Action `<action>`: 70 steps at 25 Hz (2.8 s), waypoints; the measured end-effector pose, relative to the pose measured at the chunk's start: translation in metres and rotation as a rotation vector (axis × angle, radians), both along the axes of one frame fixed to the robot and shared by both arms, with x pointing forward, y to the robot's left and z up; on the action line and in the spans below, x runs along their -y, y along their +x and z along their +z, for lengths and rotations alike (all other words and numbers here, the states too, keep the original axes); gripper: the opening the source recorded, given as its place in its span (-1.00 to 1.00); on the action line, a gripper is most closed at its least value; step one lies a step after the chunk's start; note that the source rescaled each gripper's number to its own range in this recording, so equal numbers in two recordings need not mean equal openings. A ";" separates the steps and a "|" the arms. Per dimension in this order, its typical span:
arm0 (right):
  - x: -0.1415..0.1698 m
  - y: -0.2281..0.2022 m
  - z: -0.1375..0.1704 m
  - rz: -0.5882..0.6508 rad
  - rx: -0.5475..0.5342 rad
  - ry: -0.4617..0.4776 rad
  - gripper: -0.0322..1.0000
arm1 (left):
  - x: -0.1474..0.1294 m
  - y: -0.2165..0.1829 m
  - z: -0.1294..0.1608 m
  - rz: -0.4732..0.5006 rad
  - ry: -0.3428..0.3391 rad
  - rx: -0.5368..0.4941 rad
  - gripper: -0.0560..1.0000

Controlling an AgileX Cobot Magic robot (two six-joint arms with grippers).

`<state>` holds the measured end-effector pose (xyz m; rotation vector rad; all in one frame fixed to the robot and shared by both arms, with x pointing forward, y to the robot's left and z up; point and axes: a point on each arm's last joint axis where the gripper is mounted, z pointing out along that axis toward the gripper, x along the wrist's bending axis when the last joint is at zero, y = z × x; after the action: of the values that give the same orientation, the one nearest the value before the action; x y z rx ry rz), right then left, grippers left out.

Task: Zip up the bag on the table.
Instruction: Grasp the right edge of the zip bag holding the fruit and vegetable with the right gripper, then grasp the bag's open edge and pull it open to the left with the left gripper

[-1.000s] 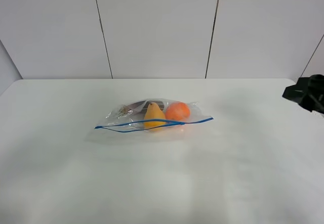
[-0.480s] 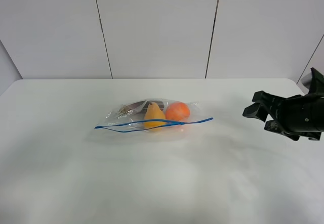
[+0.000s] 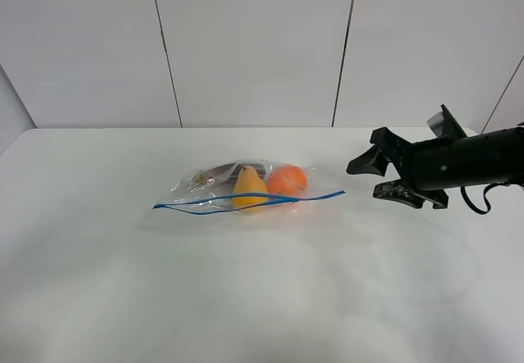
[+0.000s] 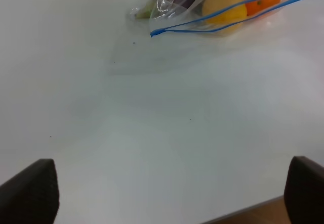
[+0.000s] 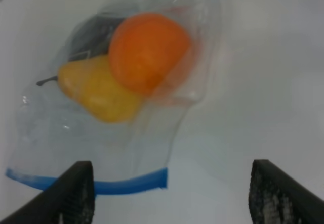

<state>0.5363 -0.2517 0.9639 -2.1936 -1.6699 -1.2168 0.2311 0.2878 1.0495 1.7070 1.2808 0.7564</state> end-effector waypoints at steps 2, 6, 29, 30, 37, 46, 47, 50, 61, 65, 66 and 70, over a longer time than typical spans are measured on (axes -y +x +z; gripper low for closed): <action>-0.001 0.004 -0.003 0.008 -0.011 0.017 1.00 | 0.000 0.000 0.000 0.000 0.000 0.000 1.00; -0.006 0.017 -0.016 0.002 -0.060 0.093 1.00 | 0.000 0.000 0.000 0.000 0.000 0.000 1.00; -0.057 0.046 -0.042 0.082 -0.091 0.111 0.61 | 0.000 0.000 0.000 0.000 0.000 0.000 1.00; -0.058 0.045 -0.042 0.085 -0.092 0.112 0.52 | 0.000 0.000 0.000 0.000 0.000 0.000 1.00; -0.059 0.044 -0.042 0.104 -0.096 0.121 -0.90 | 0.000 0.000 0.000 0.000 0.000 0.000 1.00; -0.059 0.044 -0.042 0.109 -0.096 0.121 -0.94 | 0.000 0.000 0.000 0.000 0.000 0.000 1.00; -0.059 0.044 -0.042 0.111 -0.097 0.122 -0.94 | 0.000 0.000 0.000 0.000 0.000 0.000 1.00; -0.059 0.044 -0.042 0.112 -0.097 0.123 -0.94 | 0.000 0.000 0.000 0.000 0.000 0.000 1.00; -0.060 0.043 -0.041 0.115 -0.098 0.126 -0.94 | 0.002 0.010 0.015 -0.007 -0.001 0.012 1.00; -0.060 0.043 -0.041 0.115 -0.098 0.126 -0.94 | 0.004 0.033 0.027 -0.022 0.053 0.032 1.00; -0.060 0.043 -0.041 0.117 -0.099 0.127 -0.94 | 0.004 0.040 0.032 -0.019 0.056 0.048 1.00; -0.060 0.043 -0.041 0.122 -0.100 0.132 -0.94 | 0.007 0.071 0.042 -0.002 0.063 0.066 1.00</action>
<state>0.5791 -0.1915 0.9227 -2.0092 -1.6094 -1.1323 0.3017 0.2813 1.0919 1.7187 1.2215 0.8526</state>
